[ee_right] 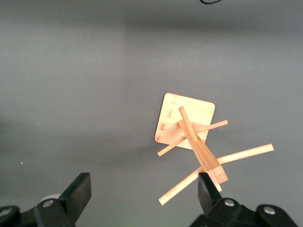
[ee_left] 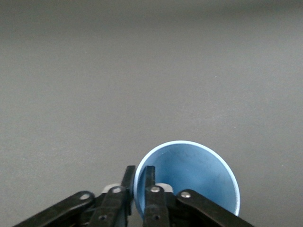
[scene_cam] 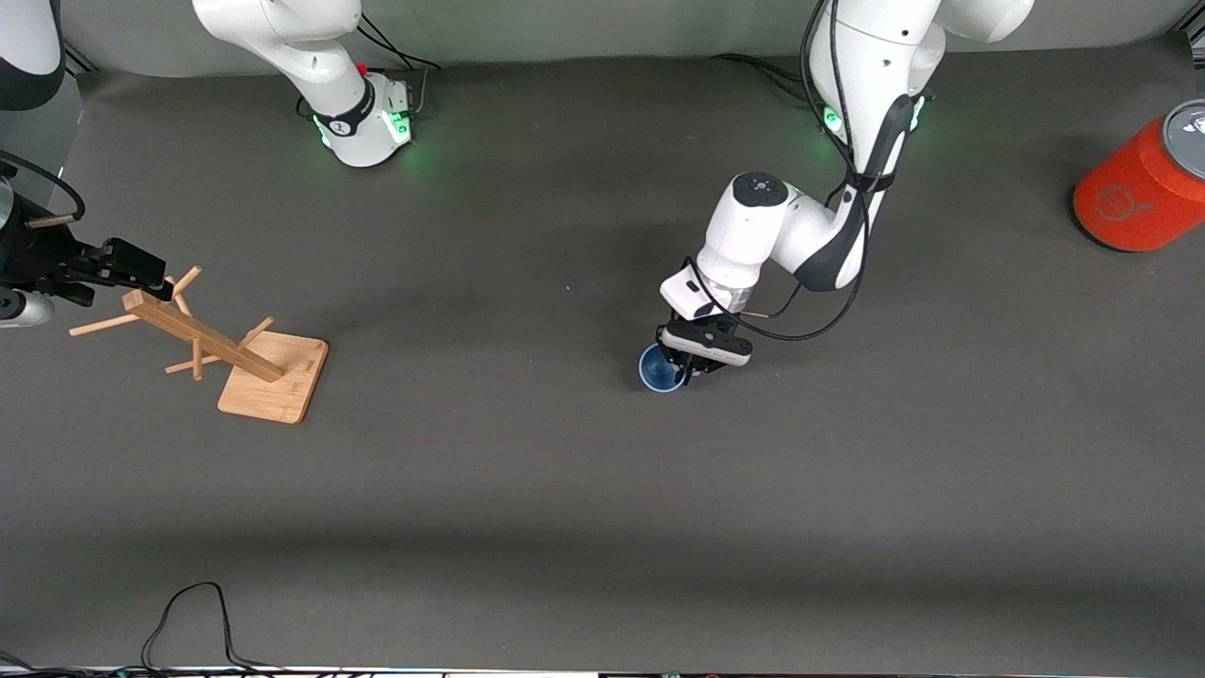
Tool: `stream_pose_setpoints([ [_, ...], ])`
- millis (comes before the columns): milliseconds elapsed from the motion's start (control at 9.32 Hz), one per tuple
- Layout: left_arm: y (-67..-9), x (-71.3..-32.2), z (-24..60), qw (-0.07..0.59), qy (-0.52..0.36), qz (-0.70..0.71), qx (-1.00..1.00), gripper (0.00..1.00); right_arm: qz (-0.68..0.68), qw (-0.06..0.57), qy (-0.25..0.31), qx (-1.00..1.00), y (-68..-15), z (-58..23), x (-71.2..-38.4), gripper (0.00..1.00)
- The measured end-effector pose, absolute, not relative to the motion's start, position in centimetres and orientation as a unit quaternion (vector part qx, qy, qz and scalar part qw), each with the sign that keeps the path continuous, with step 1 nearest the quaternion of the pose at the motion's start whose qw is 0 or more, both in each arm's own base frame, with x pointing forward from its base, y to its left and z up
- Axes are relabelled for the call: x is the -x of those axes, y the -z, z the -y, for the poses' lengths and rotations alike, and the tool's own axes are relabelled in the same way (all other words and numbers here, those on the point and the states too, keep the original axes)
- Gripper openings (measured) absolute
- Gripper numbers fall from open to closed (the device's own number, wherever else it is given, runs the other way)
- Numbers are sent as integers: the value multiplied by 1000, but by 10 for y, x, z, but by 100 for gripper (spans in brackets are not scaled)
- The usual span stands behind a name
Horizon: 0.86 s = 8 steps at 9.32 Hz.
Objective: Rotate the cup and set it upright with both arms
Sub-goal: 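Set the upright cup down on the table with the left gripper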
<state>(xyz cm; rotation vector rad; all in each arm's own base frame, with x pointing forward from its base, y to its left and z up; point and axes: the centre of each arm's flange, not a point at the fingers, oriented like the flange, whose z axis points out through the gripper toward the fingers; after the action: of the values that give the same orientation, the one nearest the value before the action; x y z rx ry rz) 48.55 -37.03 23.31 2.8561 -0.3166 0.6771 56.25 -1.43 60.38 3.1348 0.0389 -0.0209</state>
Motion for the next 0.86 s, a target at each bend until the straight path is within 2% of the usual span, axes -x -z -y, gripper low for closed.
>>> stream_pose_setpoints([
  [429,-230,-486,368,92,-226,105,-964,89,-12,3,7,-1000,-603,14,-563,100],
  [537,-231,-486,368,90,-224,103,-965,100,-12,3,6,-1000,-603,14,-563,100],
  [859,-247,-488,372,84,-216,85,-969,100,-12,3,6,-1000,-603,14,-563,100],
])
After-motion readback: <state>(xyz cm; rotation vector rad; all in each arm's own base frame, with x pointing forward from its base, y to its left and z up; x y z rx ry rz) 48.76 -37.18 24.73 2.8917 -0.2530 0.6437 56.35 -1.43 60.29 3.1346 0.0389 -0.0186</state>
